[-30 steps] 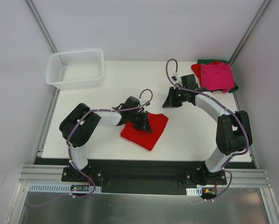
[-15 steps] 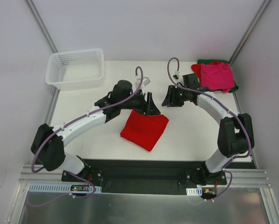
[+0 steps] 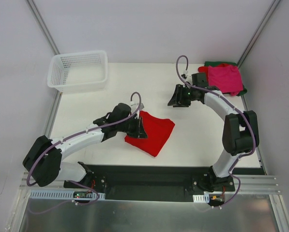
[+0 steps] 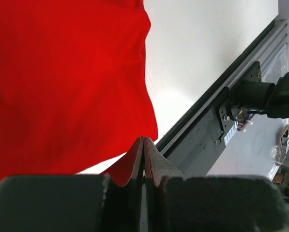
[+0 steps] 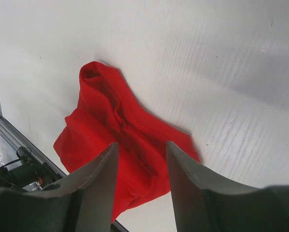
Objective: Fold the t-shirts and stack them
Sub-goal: Put the neatly folded tshirt into the corner of the board with the right arm
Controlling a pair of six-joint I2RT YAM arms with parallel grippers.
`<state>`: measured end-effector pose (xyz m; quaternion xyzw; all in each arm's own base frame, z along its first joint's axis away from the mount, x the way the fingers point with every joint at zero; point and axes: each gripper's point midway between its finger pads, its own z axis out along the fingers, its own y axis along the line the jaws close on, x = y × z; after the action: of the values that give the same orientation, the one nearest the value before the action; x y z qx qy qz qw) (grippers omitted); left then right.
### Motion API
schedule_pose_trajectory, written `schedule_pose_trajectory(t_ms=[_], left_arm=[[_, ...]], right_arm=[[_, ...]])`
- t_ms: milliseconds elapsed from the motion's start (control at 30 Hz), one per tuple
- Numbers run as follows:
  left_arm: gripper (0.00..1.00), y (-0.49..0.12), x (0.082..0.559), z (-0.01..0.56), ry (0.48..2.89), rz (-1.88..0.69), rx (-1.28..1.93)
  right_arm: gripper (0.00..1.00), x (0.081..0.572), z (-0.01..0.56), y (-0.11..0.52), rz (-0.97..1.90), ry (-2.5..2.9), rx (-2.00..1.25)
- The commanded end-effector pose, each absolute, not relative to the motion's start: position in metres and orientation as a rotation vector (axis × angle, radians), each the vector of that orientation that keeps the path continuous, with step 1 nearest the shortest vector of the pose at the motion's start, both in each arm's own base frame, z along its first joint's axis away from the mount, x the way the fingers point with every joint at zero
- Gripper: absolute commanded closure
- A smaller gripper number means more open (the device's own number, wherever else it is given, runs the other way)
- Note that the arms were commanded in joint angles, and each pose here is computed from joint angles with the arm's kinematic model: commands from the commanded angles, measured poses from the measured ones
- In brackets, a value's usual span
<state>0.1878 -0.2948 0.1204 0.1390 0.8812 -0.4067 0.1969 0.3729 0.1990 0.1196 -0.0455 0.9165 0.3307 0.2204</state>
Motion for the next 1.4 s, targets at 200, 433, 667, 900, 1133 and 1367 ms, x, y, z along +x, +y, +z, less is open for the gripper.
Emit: schedule_pose_trajectory(t_ms=[200, 433, 667, 900, 1133, 1367], left_arm=[[1.0, -0.304, 0.198, 0.093, 2.521, -1.063, 0.422], [1.0, -0.339, 0.214, 0.091, 2.499, -1.168, 0.576], [1.0, -0.366, 0.226, 0.071, 2.499, -1.255, 0.649], [1.0, -0.368, 0.242, 0.034, 2.586, -1.227, 0.588], [1.0, -0.36, 0.272, 0.034, 2.573, -1.207, 0.448], [1.0, -0.347, 0.297, 0.042, 2.545, -1.193, 0.361]], right_arm=[[0.52, 0.361, 0.142, 0.202, 0.973, 2.486, -0.067], [0.51, 0.335, 0.148, 0.193, 0.958, 2.493, -0.021], [0.51, 0.32, 0.15, 0.184, 0.906, 2.511, -0.019], [0.46, 0.311, 0.153, 0.178, 0.881, 2.52, 0.011], [0.37, 0.297, 0.138, 0.175, 0.888, 2.55, 0.075], [0.32, 0.282, 0.111, 0.184, 1.011, 2.542, 0.198]])
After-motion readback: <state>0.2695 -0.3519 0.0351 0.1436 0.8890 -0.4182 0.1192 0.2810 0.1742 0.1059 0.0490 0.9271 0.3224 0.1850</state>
